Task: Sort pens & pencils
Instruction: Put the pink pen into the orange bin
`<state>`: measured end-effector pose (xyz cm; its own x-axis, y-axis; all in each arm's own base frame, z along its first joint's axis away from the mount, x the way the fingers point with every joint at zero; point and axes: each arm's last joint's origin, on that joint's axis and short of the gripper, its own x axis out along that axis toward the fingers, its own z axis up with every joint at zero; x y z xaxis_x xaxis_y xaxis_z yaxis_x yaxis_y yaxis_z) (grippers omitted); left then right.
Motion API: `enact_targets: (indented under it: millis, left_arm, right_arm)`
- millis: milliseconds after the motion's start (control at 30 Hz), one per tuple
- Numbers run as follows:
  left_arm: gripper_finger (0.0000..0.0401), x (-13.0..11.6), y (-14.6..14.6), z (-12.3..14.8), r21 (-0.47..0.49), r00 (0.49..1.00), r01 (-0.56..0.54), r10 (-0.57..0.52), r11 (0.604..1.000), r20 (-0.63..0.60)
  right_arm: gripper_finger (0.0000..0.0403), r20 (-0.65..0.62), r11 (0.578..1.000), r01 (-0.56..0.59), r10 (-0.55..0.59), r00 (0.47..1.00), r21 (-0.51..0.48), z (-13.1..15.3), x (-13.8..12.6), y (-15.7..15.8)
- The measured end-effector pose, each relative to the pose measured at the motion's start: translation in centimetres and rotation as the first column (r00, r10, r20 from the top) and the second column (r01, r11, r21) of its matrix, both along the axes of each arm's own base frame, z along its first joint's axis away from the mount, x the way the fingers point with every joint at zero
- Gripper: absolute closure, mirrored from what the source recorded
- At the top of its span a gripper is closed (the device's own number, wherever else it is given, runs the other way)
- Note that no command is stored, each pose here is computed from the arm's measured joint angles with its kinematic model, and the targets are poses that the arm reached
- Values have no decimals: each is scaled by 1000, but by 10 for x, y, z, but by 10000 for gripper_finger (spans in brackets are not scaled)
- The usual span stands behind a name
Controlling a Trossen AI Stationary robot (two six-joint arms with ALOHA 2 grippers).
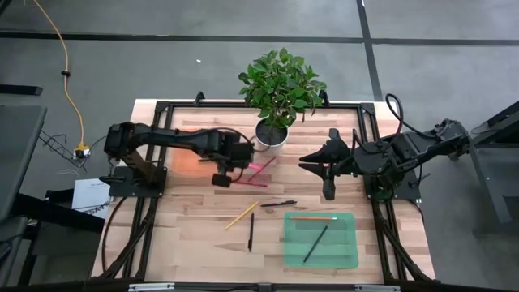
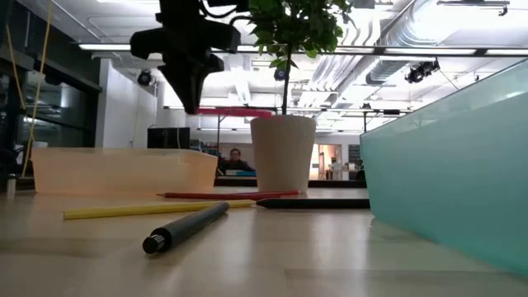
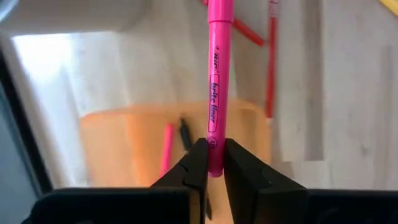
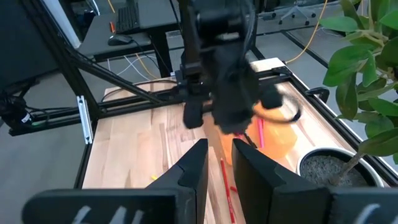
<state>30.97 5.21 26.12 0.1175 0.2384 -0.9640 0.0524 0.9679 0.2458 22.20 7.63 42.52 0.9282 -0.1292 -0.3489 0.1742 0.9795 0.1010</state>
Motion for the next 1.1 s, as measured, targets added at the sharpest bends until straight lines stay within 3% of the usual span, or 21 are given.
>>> enact_targets:
  millis: [367, 667, 933, 1100]
  left_arm:
    - [375, -31, 21, 23, 15, 998, -67, 66, 998, 16]
    - [374, -72, 15, 2, -4, 992, -117, 117, 993, -54]
    - [372, -114, 21, -12, -1, 960, -277, 277, 961, -52]
    - [374, -127, 29, -11, -4, 942, -335, 335, 942, -21]
  right_arm:
    - [339, 1, 1000, 1, -1, 1000, 4, 0, 0, 0]
    - [339, 1, 1000, 2, -2, 1000, 4, 0, 0, 0]
    - [339, 9, 1000, 2, -2, 1000, 7, 1, 0, 0]
    - [339, 16, 1000, 2, -3, 1000, 11, 1, 1, 0]
